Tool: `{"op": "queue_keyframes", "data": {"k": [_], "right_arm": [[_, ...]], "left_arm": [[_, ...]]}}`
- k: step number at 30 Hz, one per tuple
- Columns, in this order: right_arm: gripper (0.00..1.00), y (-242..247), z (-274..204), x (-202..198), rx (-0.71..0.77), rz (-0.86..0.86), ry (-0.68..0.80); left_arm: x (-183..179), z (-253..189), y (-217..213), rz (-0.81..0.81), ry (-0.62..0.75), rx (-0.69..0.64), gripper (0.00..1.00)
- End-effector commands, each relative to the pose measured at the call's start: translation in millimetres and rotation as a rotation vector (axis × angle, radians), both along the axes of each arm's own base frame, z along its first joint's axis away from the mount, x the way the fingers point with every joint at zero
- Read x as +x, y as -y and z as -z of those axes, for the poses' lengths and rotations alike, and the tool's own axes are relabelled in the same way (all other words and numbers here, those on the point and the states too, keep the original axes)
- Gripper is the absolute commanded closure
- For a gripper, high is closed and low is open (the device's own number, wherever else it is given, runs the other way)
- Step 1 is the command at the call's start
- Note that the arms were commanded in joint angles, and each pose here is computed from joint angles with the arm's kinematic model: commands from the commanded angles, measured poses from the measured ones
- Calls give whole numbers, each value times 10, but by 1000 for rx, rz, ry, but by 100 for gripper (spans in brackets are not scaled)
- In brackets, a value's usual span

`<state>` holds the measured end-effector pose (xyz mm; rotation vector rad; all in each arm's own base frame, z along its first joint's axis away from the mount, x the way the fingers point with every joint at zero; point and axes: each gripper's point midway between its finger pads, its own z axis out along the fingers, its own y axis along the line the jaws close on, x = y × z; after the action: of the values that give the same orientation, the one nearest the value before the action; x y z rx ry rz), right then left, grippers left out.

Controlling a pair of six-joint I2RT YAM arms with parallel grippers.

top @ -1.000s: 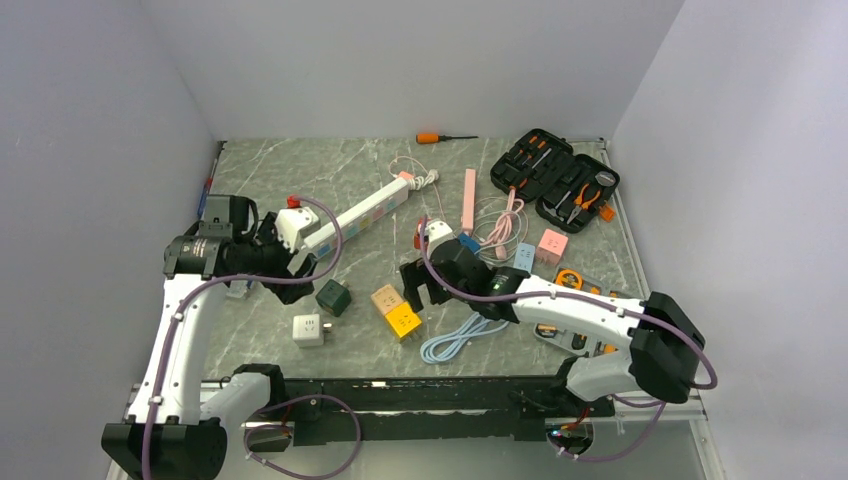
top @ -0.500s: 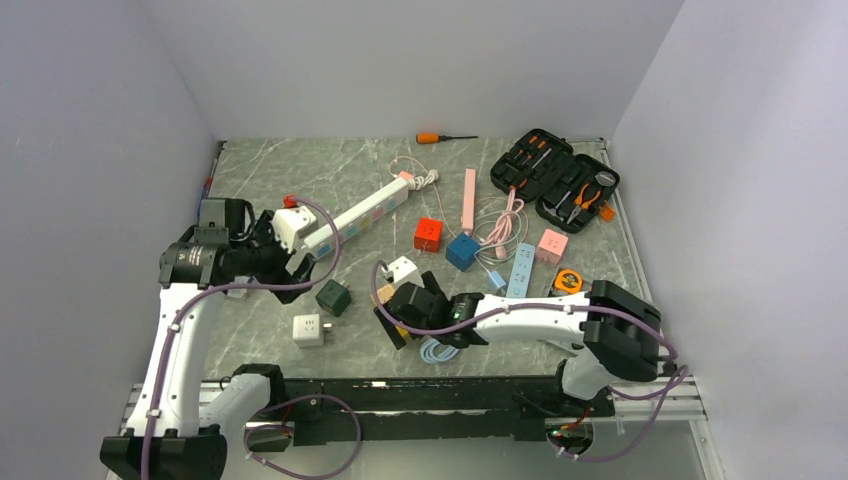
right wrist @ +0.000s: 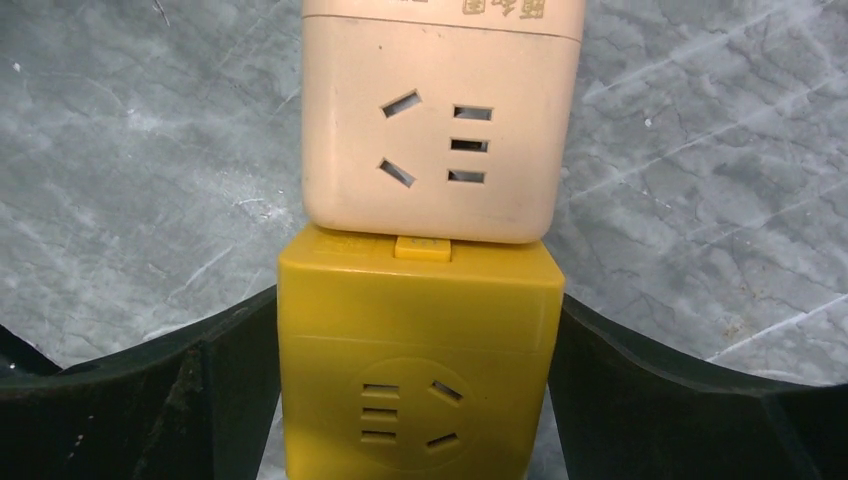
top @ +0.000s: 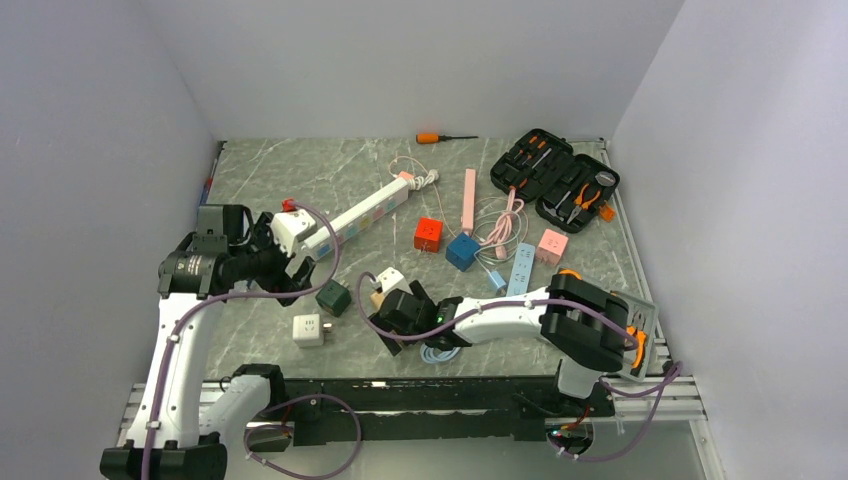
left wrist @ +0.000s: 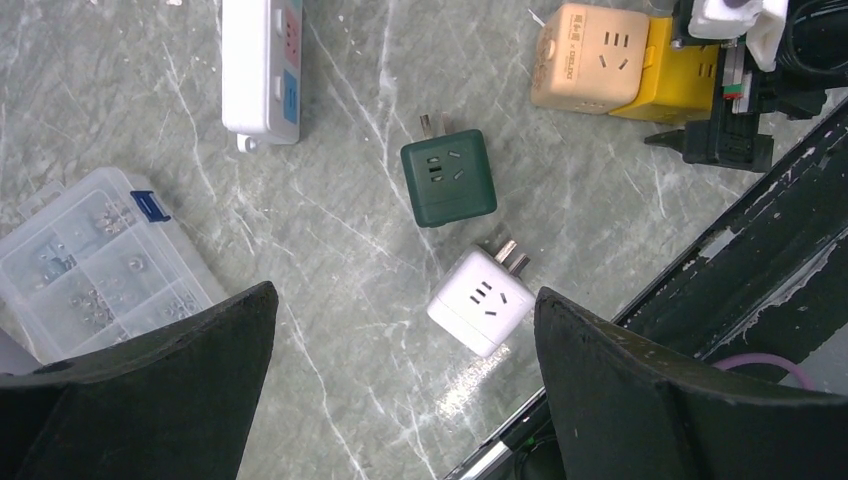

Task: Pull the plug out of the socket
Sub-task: Remove the plug from the socket.

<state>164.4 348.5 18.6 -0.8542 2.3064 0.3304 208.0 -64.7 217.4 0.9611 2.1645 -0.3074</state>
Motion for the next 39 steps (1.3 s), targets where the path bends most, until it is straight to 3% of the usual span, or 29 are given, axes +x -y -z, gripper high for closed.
{"op": "queue_keyframes", "data": {"k": [1,9,12,15,17,27,33,36,39], "right_arm": [[16,-180,-77,45,53,-30,28],[47,-48,-98,5,46,-13,16],[69,1,-177,-4,47,-24,25],[89,7,-302,-4,53,-58,25],[97,-14,-426,13,70,-86,15],[100,-175,-1454,110,363,-295,-164],[100,-331,-1914,32,400,-435,-184],[100,-419,-2031,-47,421,-495,-222],[100,-445,-2081,-87,435,-517,-236]], "left_arm": [[11,-49,16,28,62,-1,1],[-96,-14,84,158,168,24,1],[-170,13,162,254,255,27,1],[-193,-30,234,347,437,54,1],[-229,-3,259,400,505,80,1],[-660,-17,459,834,961,344,1],[-877,25,698,1012,1246,371,1],[-864,-56,790,1026,1333,318,1],[-796,-87,805,1042,1390,348,1]]}}
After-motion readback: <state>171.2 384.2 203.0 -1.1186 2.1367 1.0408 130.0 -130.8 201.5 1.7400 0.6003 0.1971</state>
